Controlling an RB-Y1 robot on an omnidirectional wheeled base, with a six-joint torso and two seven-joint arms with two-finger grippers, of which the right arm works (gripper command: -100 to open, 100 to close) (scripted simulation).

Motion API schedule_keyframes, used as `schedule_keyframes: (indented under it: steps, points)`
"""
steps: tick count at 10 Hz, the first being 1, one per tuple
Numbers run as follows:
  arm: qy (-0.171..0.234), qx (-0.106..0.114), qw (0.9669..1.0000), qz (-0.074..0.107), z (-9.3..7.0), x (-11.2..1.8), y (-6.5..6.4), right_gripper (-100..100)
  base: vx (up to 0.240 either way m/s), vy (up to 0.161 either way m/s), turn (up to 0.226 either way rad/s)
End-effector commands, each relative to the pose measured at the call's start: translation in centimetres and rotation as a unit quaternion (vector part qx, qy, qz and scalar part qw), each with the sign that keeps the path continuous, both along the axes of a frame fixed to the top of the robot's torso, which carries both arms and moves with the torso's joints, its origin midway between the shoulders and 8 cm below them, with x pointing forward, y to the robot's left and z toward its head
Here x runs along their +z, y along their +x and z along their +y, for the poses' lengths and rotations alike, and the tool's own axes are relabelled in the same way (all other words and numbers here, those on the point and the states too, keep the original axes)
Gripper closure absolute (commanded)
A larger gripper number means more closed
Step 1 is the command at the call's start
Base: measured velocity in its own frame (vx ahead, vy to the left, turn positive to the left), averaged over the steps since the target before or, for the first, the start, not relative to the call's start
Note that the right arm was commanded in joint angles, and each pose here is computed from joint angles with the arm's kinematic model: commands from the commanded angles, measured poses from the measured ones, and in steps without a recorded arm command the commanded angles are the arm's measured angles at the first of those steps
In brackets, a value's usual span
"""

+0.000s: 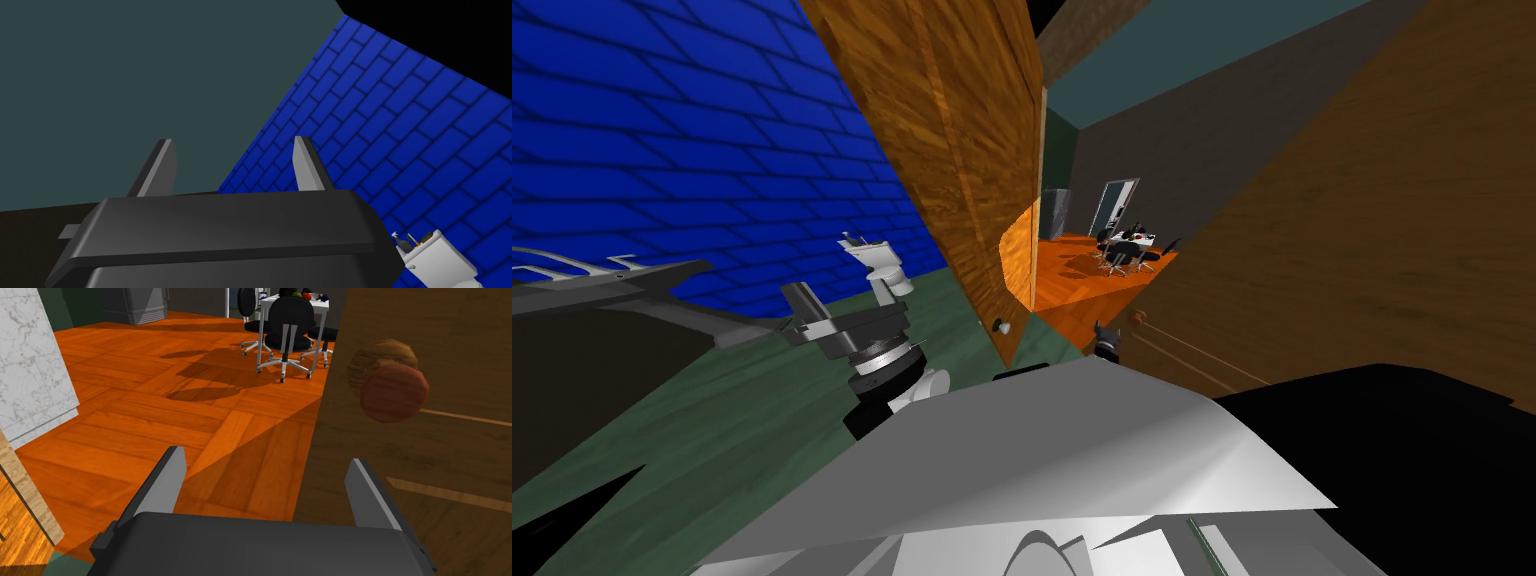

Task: Pull the door open

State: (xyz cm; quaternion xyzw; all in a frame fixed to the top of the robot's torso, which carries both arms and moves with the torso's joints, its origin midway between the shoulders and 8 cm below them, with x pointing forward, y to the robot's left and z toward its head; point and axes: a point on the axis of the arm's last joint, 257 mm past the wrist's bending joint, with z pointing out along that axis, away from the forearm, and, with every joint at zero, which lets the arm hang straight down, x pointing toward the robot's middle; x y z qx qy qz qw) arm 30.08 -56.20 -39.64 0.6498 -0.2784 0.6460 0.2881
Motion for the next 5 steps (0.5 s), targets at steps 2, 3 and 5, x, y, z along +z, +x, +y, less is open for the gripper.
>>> schedule_keyframes:
  steps: [2,3,5]
  points:
    - [-0.001,0.026,0.9997,-0.001,1.5,0.1,2.9,-100,-0.029,-0.064,-0.18]
    - [-0.002,0.033,0.9995,-0.001,1.9,0.2,3.7,-100,-0.011,-0.138,-0.242]
    - [-0.003,0.043,0.9991,-0.001,2.5,0.3,4.8,-100,0.044,-0.153,-0.17]
